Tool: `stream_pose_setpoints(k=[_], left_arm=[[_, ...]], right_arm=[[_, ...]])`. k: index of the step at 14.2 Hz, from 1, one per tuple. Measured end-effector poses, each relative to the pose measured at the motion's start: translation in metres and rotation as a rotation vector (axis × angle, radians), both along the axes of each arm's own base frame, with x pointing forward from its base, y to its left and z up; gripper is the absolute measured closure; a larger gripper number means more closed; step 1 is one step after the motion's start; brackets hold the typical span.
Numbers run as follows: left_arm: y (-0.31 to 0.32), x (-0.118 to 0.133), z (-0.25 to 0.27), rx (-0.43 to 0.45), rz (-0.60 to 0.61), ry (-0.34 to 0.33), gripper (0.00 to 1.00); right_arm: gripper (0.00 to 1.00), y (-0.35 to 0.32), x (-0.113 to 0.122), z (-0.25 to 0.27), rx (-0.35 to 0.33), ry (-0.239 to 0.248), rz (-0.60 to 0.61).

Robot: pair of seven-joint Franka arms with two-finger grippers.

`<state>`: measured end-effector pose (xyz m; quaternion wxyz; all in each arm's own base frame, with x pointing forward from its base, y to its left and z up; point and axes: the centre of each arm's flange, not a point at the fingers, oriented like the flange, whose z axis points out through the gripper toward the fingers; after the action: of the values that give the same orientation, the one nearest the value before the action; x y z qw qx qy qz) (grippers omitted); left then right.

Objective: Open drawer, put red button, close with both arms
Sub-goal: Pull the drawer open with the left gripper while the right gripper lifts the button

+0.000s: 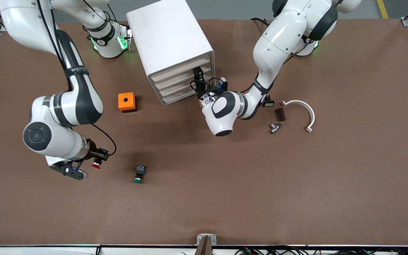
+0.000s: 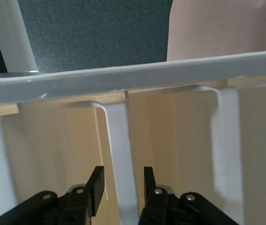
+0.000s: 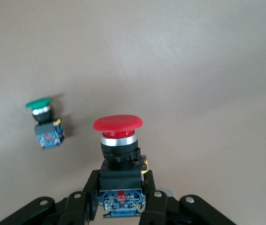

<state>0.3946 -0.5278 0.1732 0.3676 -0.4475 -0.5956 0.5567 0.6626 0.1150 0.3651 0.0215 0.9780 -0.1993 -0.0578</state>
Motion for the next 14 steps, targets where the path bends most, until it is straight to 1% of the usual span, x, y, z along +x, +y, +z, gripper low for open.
stream_pose_setpoints(k=[1, 2, 3, 5, 8, 10, 12, 14], left_arm=[[-0.002, -0.003, -0.001, 0.001, -0.004, 0.001, 0.64], [-0.002, -0.003, -0.001, 0.001, -0.005, 0.002, 0.72], [-0.001, -0.003, -0.001, 0.002, -0.005, 0.002, 0.72], [0.000, -0.002, -0.002, 0.004, -0.003, 0.002, 0.84], [0.004, 0.003, -0.004, 0.012, 0.007, 0.005, 0.87], [0.011, 0.012, -0.006, 0.020, 0.026, 0.009, 0.88], [0.022, 0.024, -0.007, 0.020, 0.054, 0.013, 0.88], [0.034, 0.039, -0.008, 0.019, 0.086, 0.022, 0.88]], right_arm=[[0.59, 0.000, -0.006, 0.015, -0.005, 0.014, -0.026], [0.59, 0.002, -0.012, 0.030, -0.009, 0.022, -0.056], [0.59, 0.007, -0.018, 0.043, -0.013, 0.024, -0.081], [0.59, 0.025, -0.031, 0.070, -0.019, 0.015, -0.122], [0.59, 0.048, -0.053, 0.116, -0.010, -0.011, -0.143], [0.59, 0.060, -0.066, 0.138, -0.009, -0.019, -0.163], [0.59, 0.075, -0.076, 0.144, -0.015, -0.019, -0.201], [0.59, 0.103, -0.085, 0.139, -0.024, -0.020, -0.248]])
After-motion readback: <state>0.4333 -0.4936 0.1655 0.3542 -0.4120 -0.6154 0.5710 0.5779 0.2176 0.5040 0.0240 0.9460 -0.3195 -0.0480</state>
